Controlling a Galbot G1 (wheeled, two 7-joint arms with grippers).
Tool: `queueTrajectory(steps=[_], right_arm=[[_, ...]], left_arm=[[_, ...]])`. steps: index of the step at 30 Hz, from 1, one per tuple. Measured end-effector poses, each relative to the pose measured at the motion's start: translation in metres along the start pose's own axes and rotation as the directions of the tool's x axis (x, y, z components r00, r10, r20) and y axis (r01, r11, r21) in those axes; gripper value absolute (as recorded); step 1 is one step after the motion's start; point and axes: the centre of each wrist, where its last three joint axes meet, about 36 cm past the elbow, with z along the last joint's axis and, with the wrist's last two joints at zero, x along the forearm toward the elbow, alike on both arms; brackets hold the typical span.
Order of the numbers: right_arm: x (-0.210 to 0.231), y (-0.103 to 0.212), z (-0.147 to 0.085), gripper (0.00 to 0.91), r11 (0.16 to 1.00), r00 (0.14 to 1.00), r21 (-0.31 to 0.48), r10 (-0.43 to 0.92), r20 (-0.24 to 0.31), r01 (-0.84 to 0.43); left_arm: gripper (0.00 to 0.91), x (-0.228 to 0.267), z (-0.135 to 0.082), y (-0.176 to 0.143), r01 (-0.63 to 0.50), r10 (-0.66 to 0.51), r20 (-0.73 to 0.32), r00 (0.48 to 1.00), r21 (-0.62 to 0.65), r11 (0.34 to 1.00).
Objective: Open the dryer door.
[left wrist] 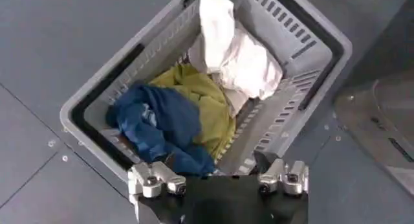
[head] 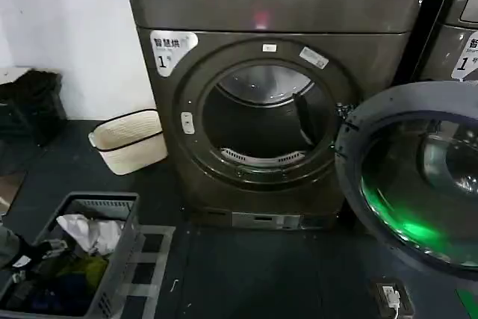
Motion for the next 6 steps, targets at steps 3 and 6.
queueTrajectory(steps=[3, 6], right_arm=[[0.0013, 0.0000, 0.0009, 0.907, 1.000, 1.000, -0.001, 0.000, -0.002, 0.000], [0.0021, -0.0006, 0.0026, 0.907, 1.000, 1.000, 0.002, -0.001, -0.004, 0.001]], left_arm=[[0.907, -0.0016, 0.0003, -0.0006, 0.003, -0.003, 0.001, 1.000, -0.003, 1.000], [0.907, -0.0030, 0.0011, -0.0007, 0.003, -0.003, -0.002, 1.000, -0.004, 1.000]])
